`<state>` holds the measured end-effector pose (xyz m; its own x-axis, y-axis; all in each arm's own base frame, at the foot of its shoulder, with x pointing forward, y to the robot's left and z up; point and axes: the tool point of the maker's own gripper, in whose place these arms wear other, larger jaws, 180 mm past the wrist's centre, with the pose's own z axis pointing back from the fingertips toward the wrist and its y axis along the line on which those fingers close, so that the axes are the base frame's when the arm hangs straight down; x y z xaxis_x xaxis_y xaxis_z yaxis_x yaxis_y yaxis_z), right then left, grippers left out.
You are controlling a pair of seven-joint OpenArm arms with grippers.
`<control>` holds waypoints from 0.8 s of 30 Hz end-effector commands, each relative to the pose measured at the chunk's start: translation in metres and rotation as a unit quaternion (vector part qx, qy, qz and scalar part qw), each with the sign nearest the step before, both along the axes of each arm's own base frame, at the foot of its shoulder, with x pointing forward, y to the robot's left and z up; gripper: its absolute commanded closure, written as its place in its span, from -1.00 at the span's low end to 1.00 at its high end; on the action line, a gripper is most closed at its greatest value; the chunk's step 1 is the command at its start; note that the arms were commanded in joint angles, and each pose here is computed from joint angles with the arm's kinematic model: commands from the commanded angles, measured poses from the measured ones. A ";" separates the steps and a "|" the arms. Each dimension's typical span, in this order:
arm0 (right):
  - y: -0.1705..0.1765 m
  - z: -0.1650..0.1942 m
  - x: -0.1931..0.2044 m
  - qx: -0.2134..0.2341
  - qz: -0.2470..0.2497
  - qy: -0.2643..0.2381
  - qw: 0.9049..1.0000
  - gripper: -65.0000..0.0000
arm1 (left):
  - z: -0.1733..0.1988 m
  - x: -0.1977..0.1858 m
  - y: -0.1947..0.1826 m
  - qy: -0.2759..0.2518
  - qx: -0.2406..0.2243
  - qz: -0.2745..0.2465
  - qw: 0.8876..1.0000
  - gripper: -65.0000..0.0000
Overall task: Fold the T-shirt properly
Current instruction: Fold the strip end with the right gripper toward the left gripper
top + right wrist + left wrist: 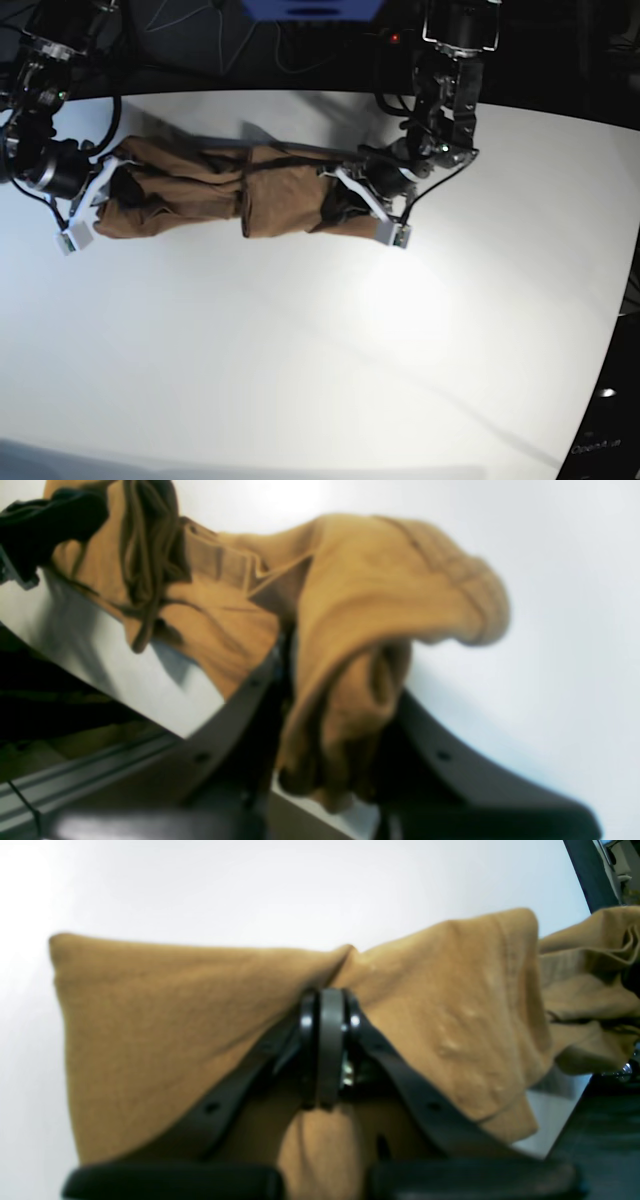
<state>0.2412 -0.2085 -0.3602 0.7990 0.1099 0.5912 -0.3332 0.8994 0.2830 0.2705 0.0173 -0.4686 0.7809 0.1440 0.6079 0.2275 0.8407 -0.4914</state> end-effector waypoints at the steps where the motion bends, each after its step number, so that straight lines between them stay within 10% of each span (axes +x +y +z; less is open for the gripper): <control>1: 0.003 0.016 0.011 0.001 0.008 -0.032 0.999 0.97 | -0.064 -0.065 0.058 0.155 0.164 -0.015 0.974 0.92; 16: 0.089 0.029 0.025 0.036 0.120 -0.058 0.990 0.97 | -0.064 -0.065 0.059 0.159 0.158 -0.003 0.974 0.92; 24: 0.127 0.033 0.037 0.092 0.061 0.018 0.994 0.97 | -0.064 -0.064 0.060 0.160 0.156 0.001 0.975 0.92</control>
<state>0.2697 -0.0820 -0.3416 0.8353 0.1108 0.5386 -0.3992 0.7959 0.4553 0.2705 0.0186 -0.4690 0.7880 0.1672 0.5926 0.2026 0.8384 -0.5060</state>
